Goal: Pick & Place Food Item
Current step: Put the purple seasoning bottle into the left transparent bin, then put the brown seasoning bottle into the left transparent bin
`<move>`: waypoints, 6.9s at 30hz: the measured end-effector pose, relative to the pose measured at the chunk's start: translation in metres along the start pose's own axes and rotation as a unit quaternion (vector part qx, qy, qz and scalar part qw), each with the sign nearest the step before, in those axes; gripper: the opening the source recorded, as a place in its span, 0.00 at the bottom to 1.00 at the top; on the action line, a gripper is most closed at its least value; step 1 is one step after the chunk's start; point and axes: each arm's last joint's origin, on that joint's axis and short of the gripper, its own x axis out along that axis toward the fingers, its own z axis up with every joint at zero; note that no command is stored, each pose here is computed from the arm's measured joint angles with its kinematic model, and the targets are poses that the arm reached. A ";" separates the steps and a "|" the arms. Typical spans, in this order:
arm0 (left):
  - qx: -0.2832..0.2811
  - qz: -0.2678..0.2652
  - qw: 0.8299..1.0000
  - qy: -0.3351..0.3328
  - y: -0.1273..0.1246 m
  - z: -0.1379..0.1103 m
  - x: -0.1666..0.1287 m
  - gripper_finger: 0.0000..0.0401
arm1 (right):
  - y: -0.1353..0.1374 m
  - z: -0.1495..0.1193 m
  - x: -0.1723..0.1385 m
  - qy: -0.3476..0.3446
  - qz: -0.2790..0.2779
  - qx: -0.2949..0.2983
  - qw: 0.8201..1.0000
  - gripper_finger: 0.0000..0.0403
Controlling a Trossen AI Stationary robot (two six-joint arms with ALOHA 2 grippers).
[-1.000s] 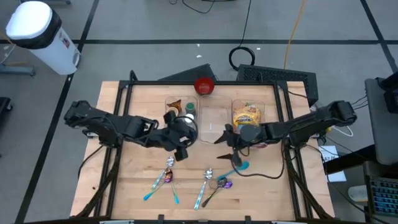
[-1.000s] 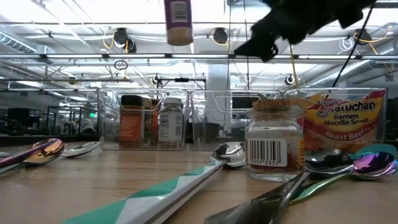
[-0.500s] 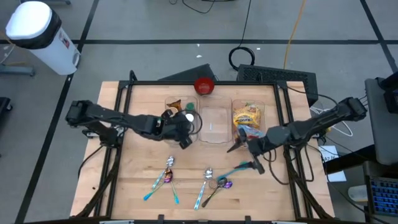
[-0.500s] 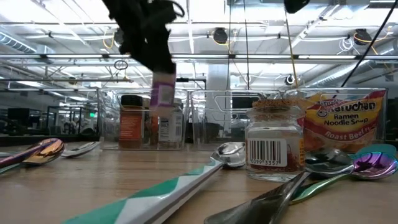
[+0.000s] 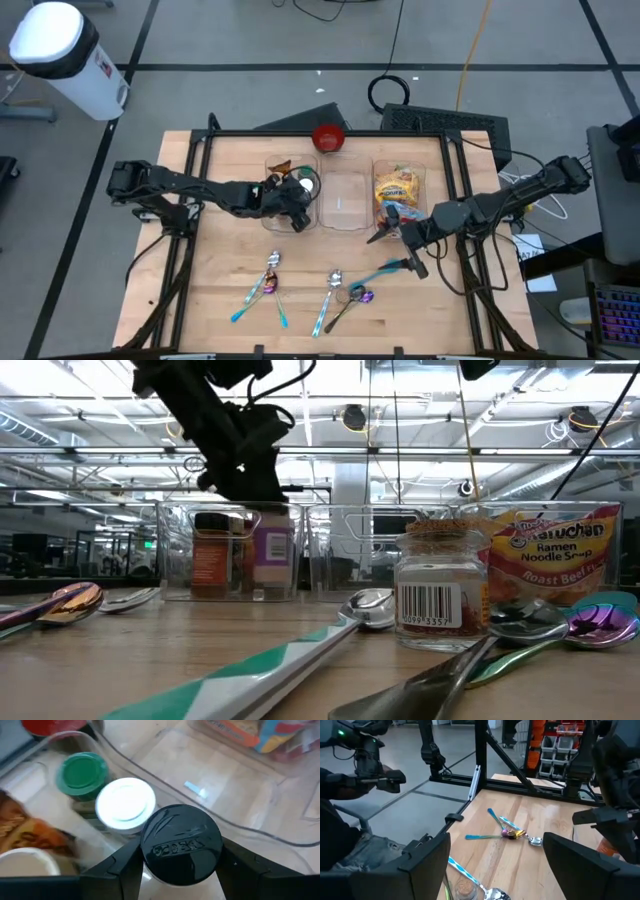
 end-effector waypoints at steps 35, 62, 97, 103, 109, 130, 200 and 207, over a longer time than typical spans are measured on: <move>-0.028 -0.010 1.000 0.009 0.000 -0.012 0.016 0.56 | 0.000 0.000 0.000 0.000 -0.001 -0.004 1.000 0.78; 0.034 -0.045 0.998 0.022 -0.008 0.007 0.007 0.68 | 0.000 0.000 0.000 0.000 0.000 -0.007 1.000 0.78; 0.042 0.011 0.999 0.028 -0.002 0.003 0.007 0.68 | 0.000 0.000 0.000 0.000 0.001 -0.007 1.000 0.78; 0.046 0.010 0.998 0.029 -0.002 0.003 0.007 0.74 | 0.000 0.000 0.000 0.000 0.001 -0.007 1.000 0.78; 0.052 0.004 0.999 0.012 0.000 0.009 -0.003 0.73 | 0.000 0.000 0.000 0.000 0.001 -0.007 1.000 0.78; 0.031 -0.337 0.929 -0.148 -0.091 0.011 -0.078 0.72 | 0.000 -0.002 0.000 0.008 0.003 -0.003 1.000 0.78; 0.114 -0.225 0.933 -0.256 -0.111 0.005 -0.133 0.72 | 0.089 -0.170 0.135 0.104 -0.198 0.131 0.966 0.78; 0.107 -0.218 0.936 -0.256 -0.108 0.009 -0.129 0.72 | 0.089 -0.174 0.139 0.102 -0.187 0.137 0.967 0.78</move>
